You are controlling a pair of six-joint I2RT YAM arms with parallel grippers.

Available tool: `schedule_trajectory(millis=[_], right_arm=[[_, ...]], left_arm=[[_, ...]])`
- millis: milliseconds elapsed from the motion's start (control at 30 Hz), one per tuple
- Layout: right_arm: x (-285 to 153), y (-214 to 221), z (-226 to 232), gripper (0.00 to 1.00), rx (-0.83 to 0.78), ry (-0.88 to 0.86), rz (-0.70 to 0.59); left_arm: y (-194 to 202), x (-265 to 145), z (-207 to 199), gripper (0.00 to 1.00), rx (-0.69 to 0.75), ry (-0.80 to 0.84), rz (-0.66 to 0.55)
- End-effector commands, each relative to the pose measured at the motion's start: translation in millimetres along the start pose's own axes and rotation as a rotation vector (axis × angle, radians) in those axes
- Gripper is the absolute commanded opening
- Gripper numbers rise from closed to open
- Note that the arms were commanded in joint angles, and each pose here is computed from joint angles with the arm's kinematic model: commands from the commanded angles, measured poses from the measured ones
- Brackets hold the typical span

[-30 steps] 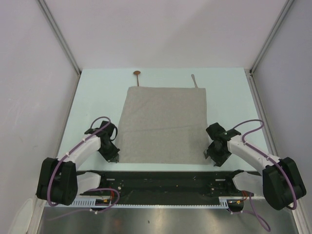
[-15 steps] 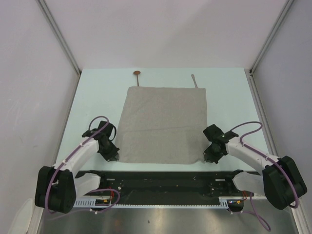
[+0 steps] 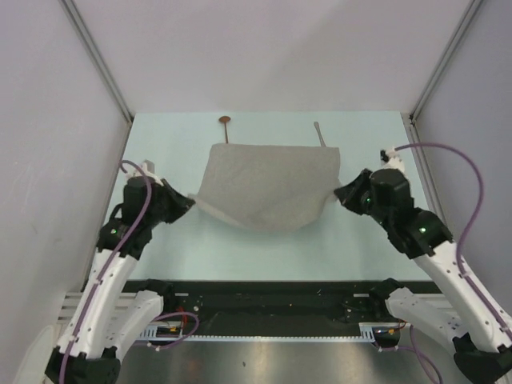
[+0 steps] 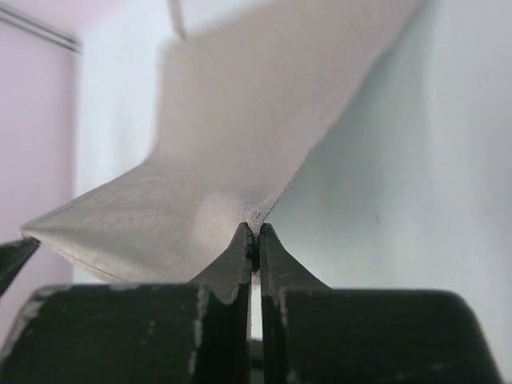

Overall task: Fold the napkin into a case and place the utensils inside
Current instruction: Fold and flatten the napkin at the center of the board.

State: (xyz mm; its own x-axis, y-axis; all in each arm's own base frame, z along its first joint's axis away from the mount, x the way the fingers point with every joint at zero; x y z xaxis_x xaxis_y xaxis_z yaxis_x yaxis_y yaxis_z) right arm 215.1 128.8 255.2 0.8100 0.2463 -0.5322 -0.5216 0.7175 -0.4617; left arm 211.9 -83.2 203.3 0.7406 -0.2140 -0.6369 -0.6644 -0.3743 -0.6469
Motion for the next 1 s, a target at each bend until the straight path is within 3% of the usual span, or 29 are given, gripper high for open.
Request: schedule_trajectory(millis=[0,133,233,333,467,600,700,833,933,967], right_arm=[[-68,-56,61,0.0,-0.249,-0.269,-0.194],[-140,-74,88,0.0,-0.344,-0.502,-0.281],[-194,-80,87,0.0,-0.358,-0.64,-0.349],[-232,-81,81,0.0,-0.37,-0.732,-0.402],[-240,-86,78,0.0,-0.359,-0.719,-0.426],[-213,-97,82,0.0,-0.334,-0.611,-0.442],[-174,-112,85,0.0,-0.3,-0.433,-0.47],[-102,-123,102,0.0,-0.335,-0.221,-0.449],[-61,-141,100,0.0,-0.329,-0.159,-0.429],[-30,-133,96,0.0,-0.334,-0.162,-0.324]], left_arm=[[-92,-81,-57,0.0,0.181,0.219,-0.396],[-141,-175,-76,0.0,0.254,0.222,-0.648],[-152,-216,-74,0.0,0.264,0.189,-0.737],[-158,-242,-77,0.0,0.282,0.201,-0.804],[-170,-259,-91,0.0,0.303,0.25,-0.848],[-187,-240,-101,0.0,0.286,0.244,-0.833],[-199,-217,-100,0.0,0.255,0.191,-0.821],[-209,-133,-103,0.0,0.255,0.11,-0.661],[-210,-83,-98,0.0,0.238,0.049,-0.565],[-213,-59,-96,0.0,0.244,0.025,-0.538]])
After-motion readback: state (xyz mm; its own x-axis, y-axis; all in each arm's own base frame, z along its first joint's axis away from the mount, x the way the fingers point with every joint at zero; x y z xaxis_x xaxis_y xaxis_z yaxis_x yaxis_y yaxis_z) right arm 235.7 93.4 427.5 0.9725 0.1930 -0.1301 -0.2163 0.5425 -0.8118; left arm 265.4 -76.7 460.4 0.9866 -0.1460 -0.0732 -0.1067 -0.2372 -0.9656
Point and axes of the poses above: each gripper's point midway between its finger pads, its own x axis out along the fingers, its own z axis along the line the jaws close on, y = z × x, the point moved 3 cm from there along -x, back along the fingers, and after that the axes turned 15 degrees about x, right-handed, at the moved point
